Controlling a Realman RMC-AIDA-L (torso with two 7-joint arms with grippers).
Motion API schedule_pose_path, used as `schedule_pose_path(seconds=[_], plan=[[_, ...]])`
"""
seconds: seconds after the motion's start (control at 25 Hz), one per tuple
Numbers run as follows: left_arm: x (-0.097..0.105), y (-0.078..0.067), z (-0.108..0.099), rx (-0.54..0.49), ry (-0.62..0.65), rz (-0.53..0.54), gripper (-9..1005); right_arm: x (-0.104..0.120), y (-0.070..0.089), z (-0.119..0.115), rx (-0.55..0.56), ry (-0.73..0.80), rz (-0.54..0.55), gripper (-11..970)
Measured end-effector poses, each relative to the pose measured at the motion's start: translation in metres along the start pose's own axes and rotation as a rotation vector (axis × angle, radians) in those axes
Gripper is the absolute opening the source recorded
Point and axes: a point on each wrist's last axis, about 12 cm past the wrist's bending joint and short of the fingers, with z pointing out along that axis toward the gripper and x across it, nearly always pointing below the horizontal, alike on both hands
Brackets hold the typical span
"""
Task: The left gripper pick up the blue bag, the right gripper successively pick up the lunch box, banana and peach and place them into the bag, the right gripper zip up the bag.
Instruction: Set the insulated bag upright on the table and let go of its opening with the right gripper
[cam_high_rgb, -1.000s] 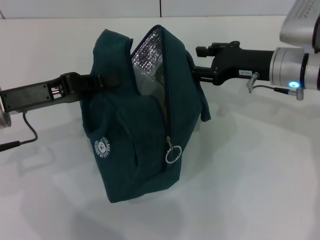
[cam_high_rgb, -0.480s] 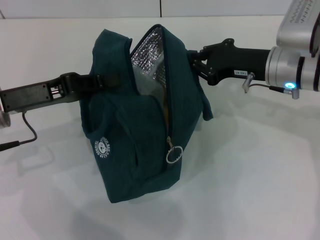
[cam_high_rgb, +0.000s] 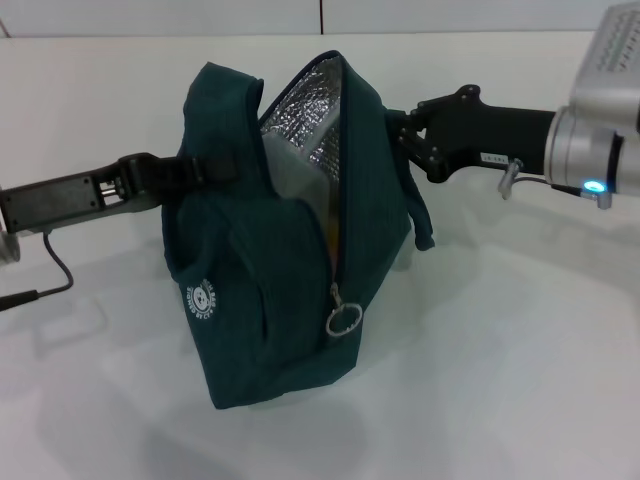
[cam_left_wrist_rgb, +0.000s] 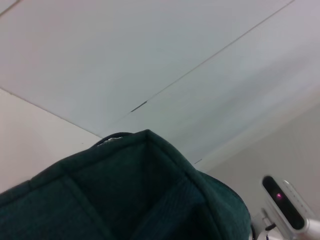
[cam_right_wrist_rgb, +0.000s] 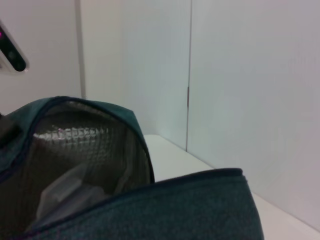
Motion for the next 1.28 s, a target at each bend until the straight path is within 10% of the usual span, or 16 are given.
schedule_pose_path(seconds=[0.76, 1.28], plan=[[0.013, 0.001, 0.007, 0.048, 0.021, -0.034, 46, 0.000, 0.015, -0.061, 0.115, -0.155, -0.100, 63], [0.028, 0.009, 0.058, 0.164, 0.071, -0.065, 46, 0.001, 0.006, -0.090, 0.137, -0.179, -0.103, 62]])
